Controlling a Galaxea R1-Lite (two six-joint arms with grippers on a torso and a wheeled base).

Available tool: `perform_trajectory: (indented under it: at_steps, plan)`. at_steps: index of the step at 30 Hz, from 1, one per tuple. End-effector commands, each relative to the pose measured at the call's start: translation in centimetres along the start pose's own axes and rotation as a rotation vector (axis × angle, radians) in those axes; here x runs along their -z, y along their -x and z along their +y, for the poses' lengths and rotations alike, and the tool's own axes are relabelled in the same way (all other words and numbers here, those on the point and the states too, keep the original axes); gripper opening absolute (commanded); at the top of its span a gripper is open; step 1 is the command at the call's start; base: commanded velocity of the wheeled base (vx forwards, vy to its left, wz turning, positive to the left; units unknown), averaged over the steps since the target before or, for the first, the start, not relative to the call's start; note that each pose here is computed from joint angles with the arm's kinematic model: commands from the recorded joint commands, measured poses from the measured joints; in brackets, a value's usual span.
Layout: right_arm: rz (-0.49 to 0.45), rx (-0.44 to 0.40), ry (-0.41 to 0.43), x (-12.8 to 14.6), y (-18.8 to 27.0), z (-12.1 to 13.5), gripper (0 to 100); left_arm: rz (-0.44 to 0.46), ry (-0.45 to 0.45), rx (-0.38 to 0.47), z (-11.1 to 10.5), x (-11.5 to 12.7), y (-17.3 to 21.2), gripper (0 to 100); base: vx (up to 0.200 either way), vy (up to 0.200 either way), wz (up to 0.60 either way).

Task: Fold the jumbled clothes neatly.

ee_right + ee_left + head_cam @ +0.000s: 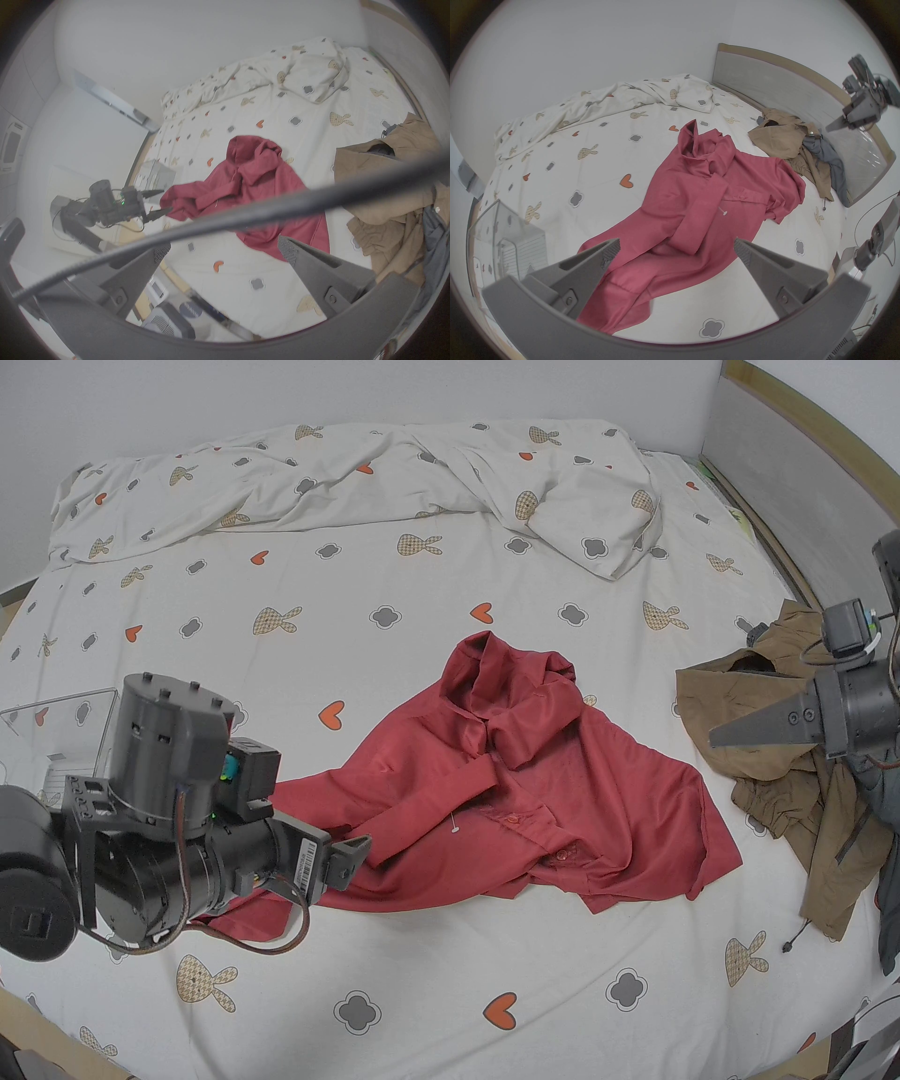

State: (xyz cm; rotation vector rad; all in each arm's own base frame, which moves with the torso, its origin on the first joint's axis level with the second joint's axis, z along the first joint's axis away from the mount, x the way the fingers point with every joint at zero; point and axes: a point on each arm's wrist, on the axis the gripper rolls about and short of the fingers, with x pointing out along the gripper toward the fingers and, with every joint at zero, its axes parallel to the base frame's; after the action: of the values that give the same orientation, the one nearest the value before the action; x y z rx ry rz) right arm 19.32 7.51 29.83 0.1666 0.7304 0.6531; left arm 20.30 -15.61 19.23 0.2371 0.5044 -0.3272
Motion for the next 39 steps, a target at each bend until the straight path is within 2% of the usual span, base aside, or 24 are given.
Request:
perform_trajectory:
  at_steps: [1,8,16,22,29,36,37,39]
  plan:
    - [-0.225,0.020,-0.148,9.0,-3.9,-3.8,100,0.075,0.006,0.157,-1.5,-3.2,-6.7,100,0.000,0.000,0.00]
    - [-0.235,0.015,-0.144,9.4,-3.5,-3.7,100,0.093,-0.011,0.221,-3.1,-3.8,-10.8,100,0.000,0.000,0.00]
    - [-0.287,-0.011,-0.114,9.3,-2.1,-2.8,100,0.111,-0.103,0.183,-5.0,-3.3,-14.8,100,0.000,0.000,0.00]
    - [-0.319,-0.019,-0.100,9.3,-1.3,-2.4,100,0.121,-0.128,0.170,-4.9,-3.0,-15.8,100,0.000,0.000,0.00]
    - [-0.325,-0.020,-0.099,9.2,-1.1,-2.4,100,0.093,-0.139,0.141,-3.9,-3.9,-16.7,100,0.000,0.000,0.00]
    - [-0.330,-0.020,-0.098,9.2,-1.0,-2.3,100,0.055,-0.134,0.085,-4.1,-4.2,-18.4,100,0.000,0.000,0.00]
    - [-0.328,-0.019,-0.097,9.3,-1.0,-2.3,100,0.051,-0.132,0.081,-4.0,-4.3,-18.5,0,0.000,0.000,0.00]
    - [-0.327,-0.019,-0.097,9.3,-1.0,-2.4,100,0.045,-0.127,0.080,-4.0,-4.5,-18.5,0,0.000,0.000,0.00]
